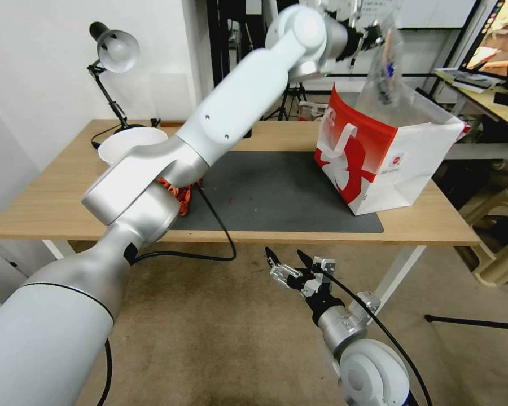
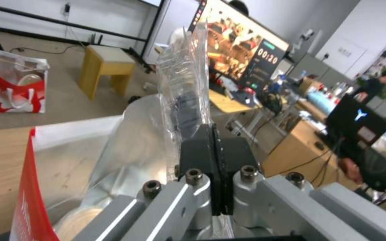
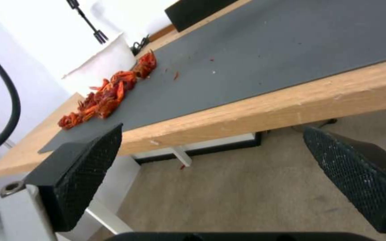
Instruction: Close the takeout container lid, then place the container into the takeout bag.
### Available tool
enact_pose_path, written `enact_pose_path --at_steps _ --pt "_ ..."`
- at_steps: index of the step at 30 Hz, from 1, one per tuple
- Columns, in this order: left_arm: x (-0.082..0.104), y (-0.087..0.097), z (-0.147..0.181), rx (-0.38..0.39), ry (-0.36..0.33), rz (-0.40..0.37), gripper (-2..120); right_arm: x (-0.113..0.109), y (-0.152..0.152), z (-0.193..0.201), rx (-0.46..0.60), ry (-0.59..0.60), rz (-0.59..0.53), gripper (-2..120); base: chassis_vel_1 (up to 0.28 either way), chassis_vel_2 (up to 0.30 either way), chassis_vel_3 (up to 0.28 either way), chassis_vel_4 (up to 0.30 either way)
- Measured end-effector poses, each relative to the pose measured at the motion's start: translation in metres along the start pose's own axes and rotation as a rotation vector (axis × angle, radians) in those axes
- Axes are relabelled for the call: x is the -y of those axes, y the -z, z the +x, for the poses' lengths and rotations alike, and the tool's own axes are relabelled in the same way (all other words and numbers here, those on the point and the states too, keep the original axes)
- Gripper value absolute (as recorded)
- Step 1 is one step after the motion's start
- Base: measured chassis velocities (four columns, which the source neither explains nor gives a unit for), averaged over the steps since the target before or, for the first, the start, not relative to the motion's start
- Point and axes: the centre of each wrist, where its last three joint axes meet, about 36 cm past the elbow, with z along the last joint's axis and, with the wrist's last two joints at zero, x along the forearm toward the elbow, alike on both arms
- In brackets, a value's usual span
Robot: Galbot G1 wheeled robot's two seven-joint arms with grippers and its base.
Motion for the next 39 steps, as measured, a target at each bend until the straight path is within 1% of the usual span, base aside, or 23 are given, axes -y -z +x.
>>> enact_pose_path --at_steps 2,6,12,14,15,17,19,20,21,23,24,25,27,28,29,31,32,34,35,36,37,38,39 --pt "-0.002 -0.008 -0.002 -0.006 0.010 -0.021 0 0.002 0.001 0.000 0.001 -0.001 0.002 100 0.000 0.000 0.000 0.000" --pt "-0.005 -0.017 -0.006 -0.016 0.029 -0.047 0 0.002 0.002 0.000 0.004 -0.001 0.001 100 0.000 0.000 0.000 0.000" --pt "-0.005 -0.026 -0.008 -0.025 0.061 -0.084 1 0.003 0.001 0.001 0.004 0.000 0.002 100 0.000 0.000 0.000 0.000" --pt "-0.003 -0.029 -0.008 -0.028 0.067 -0.089 11 0.003 0.001 0.001 0.003 0.000 0.003 100 0.000 0.000 0.000 0.000" --pt "-0.003 -0.029 -0.008 -0.028 0.067 -0.089 11 0.003 0.001 0.001 0.003 0.000 0.003 100 0.000 0.000 0.000 0.000" --pt "-0.002 -0.029 -0.008 -0.027 0.069 -0.090 17 0.003 0.000 0.001 0.001 0.000 0.003 100 0.000 0.000 0.000 0.000" --pt "0.001 -0.028 -0.006 -0.019 0.085 -0.077 30 0.002 -0.002 0.000 -0.002 0.003 0.002 100 0.000 0.000 0.000 0.000" --pt "0.001 -0.028 -0.006 -0.019 0.085 -0.077 30 0.002 -0.002 0.000 -0.002 0.003 0.002 100 0.000 0.000 0.000 0.000" --pt "0.003 -0.027 -0.004 -0.011 0.084 -0.070 33 0.001 -0.002 0.000 -0.003 0.004 0.002 100 0.000 0.000 0.000 0.000" --pt "0.012 -0.028 0.001 0.003 0.064 -0.054 43 0.001 -0.002 0.002 -0.004 0.004 0.001 100 0.000 0.000 0.000 0.000" --pt "0.012 -0.028 0.001 0.003 0.064 -0.054 43 0.001 -0.002 0.002 -0.004 0.004 0.001 100 0.000 0.000 0.000 0.000" --pt "0.016 -0.030 0.003 0.011 0.050 -0.050 47 0.001 -0.002 0.003 -0.004 0.003 0.001 100 0.000 0.000 0.000 0.000" --pt "0.032 -0.040 0.012 0.063 0.001 -0.043 57 0.000 -0.001 0.005 0.000 0.000 0.003 100 0.000 0.000 0.000 0.000" --pt "0.032 -0.040 0.012 0.063 0.001 -0.043 57 0.000 -0.001 0.005 0.000 0.000 0.003 100 0.000 0.000 0.000 0.000" --pt "0.030 -0.044 0.018 0.089 0.002 -0.049 62 0.000 -0.001 0.005 0.003 -0.001 0.007 100 0.000 0.000 0.000 0.000" --pt "0.000 -0.053 0.044 0.193 0.069 -0.124 72 0.003 -0.002 0.005 0.045 -0.016 0.044 100 0.000 0.000 0.000 0.000" --pt "0.000 -0.053 0.044 0.193 0.069 -0.124 72 0.003 -0.002 0.005 0.045 -0.016 0.044 100 0.000 0.000 0.000 0.000" --pt "-0.021 -0.065 0.060 0.251 0.104 -0.177 79 0.004 -0.004 0.005 0.097 -0.031 0.083 100 0.000 0.000 0.000 0.000" --pt "-0.031 -0.076 0.069 0.281 0.115 -0.211 84 0.007 -0.005 0.007 0.126 -0.047 0.118 100 0.000 0.000 0.000 0.000" --pt "-0.031 -0.076 0.069 0.281 0.115 -0.211 84 0.007 -0.005 0.007 0.126 -0.047 0.118 100 0.000 0.000 0.000 0.000" --pt "-0.045 -0.095 0.085 0.311 0.117 -0.276 90 0.011 -0.006 0.013 0.178 -0.086 0.190 100 0.000 0.000 0.000 0.000" --pt "-0.051 -0.109 0.095 0.325 0.117 -0.311 94 0.013 -0.006 0.015 0.202 -0.102 0.233 100 0.000 0.000 0.000 0.000" --pt "-0.066 -0.133 0.111 0.348 0.145 -0.383 98 0.014 -0.005 0.016 0.234 -0.126 0.289 100 0.000 0.000 0.000 0.000"
